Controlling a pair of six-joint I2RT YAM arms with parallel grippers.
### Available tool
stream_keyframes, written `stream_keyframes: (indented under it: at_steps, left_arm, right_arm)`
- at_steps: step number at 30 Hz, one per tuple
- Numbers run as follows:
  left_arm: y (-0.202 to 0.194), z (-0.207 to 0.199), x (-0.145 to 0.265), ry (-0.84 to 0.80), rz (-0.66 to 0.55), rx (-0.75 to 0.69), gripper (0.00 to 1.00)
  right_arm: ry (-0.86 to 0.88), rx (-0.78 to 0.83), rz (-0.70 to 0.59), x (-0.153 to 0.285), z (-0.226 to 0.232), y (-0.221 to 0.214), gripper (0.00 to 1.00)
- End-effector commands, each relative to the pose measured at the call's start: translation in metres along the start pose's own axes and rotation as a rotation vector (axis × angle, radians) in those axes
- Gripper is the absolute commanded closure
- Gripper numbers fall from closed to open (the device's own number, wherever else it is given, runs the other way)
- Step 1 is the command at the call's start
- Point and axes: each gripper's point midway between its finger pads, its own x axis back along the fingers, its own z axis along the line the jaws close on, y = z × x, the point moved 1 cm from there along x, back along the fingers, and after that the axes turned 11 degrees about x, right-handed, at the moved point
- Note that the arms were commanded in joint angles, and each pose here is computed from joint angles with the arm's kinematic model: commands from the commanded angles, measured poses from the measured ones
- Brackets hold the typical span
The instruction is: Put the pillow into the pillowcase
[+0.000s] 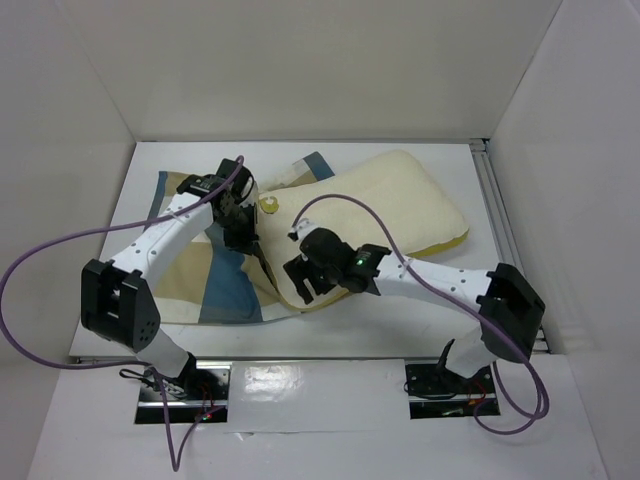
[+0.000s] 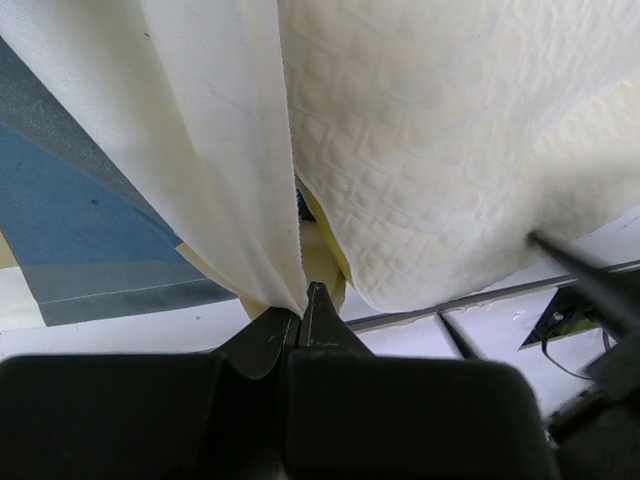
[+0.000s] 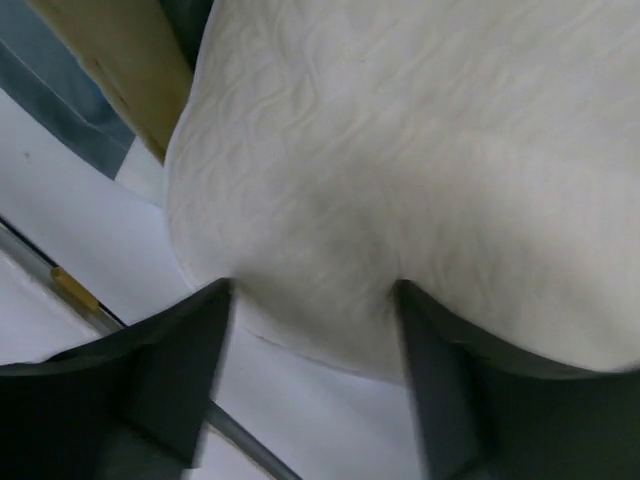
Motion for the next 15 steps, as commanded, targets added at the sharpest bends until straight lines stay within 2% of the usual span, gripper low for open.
stream_keyframes:
  at_steps: [1,2,4,5,10,13,15]
  left_arm:
    - [0.000,-0.001,0.002,-0.008,0.013,0.021,1.00]
    - [0.000,-0.001,0.002,-0.008,0.013,0.021,1.00]
    - [0.002,-0.003,0.004,-0.013,0.006,0.019,1.00]
    - [0.001,-0.005,0.008,-0.029,0.003,0.016,1.00]
    - [-0.009,-0.001,0.008,-0.031,0.038,-0.005,1.00]
    - [-0.011,0.000,0.011,-0.030,0.039,-0.014,1.00]
    - [-0.010,-0.004,0.015,-0.045,0.037,-0.026,1.00]
  right_arm:
    - [0.099,0.053,-0.043,-0.020,0.022,0.002,0.35]
    - [0.060,0.041,-0.030,-0.025,0.017,-0.001,0.51]
    - [-0.084,0.026,-0.022,-0.037,-0.004,0.004,0.92]
    - [-0.127,0.014,-0.031,-0.035,-0.010,0.010,1.00]
    - [-0.196,-0.039,-0.223,0.001,-0.026,0.074,1.00]
    - [-0.220,-0.065,-0.308,0.021,-0.029,0.112,1.00]
    - [-0.229,-0.060,-0.321,0.024,-0.031,0.121,1.00]
